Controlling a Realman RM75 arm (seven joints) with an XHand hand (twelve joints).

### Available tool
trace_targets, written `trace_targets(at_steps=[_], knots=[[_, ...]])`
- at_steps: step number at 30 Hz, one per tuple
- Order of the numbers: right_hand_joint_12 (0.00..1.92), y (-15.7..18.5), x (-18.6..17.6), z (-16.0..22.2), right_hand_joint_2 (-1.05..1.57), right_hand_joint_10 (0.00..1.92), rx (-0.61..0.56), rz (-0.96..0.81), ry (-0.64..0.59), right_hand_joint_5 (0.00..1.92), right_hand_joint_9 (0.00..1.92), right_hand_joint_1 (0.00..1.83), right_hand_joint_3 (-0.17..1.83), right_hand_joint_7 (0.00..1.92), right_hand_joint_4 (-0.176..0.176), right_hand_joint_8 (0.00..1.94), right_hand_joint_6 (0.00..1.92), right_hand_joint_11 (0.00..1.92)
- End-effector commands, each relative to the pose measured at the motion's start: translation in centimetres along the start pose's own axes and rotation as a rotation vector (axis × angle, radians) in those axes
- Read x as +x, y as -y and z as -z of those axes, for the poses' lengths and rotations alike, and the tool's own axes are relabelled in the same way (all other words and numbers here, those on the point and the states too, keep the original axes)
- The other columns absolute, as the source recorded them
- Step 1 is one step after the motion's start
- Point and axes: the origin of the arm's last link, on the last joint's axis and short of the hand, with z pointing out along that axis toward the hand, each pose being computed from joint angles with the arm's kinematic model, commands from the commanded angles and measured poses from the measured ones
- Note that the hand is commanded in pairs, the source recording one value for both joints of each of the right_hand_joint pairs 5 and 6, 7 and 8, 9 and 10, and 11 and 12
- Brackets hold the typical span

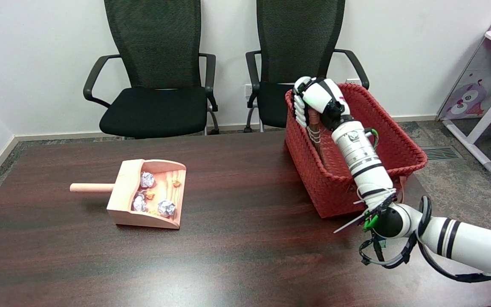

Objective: Place the broom in the basket.

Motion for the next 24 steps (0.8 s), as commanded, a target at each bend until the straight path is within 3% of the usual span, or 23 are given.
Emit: trace_targets(at_steps=[1,4,11,17,18,19,20,24], knots=[[1.57,-0.6,-0.9,0.2,0.85,1.26,-0.022,-0.019,0.029,1.27,1.26,0.61,1.69,1.27,0.052,1.27,1.27,1.57],[1.27,-0.5,-0.9,0.1,0.74,0.93,-0.020,-0.018,0.028,1.12,0.93,0.60,1.51,1.12,0.006,1.12,1.12,1.27],[0.78,-0.2,-0.7,-0.1,0.70,0.56,-0.003,-0.010,0.025,0.94,0.56,0.58,1.28,0.94,-0.051,0.94,0.94,0.78],[0.69,0.8,0.2,-0.4,0.71,0.49,0.048,-0.021,-0.024,0.88,0.49,0.57,1.21,0.88,-0.082,0.88,0.88,0.69],[0.68,1.2,0.6,-0.4,0.72,0.48,0.072,-0.019,-0.046,0.87,0.48,0.57,1.20,0.87,-0.096,0.87,0.87,0.68],[0.67,1.6,1.0,-0.4,0.72,0.48,0.092,-0.019,-0.063,0.84,0.48,0.58,1.19,0.84,-0.134,0.84,0.84,0.67],[0.67,2.0,1.4,-0.4,0.73,0.48,0.110,-0.019,-0.081,0.82,0.48,0.57,1.18,0.82,-0.111,0.82,0.82,0.67],[0.67,3.6,3.1,0.0,0.80,0.48,0.190,-0.027,-0.160,0.80,0.48,0.57,1.12,0.80,-0.171,0.80,0.80,0.67]])
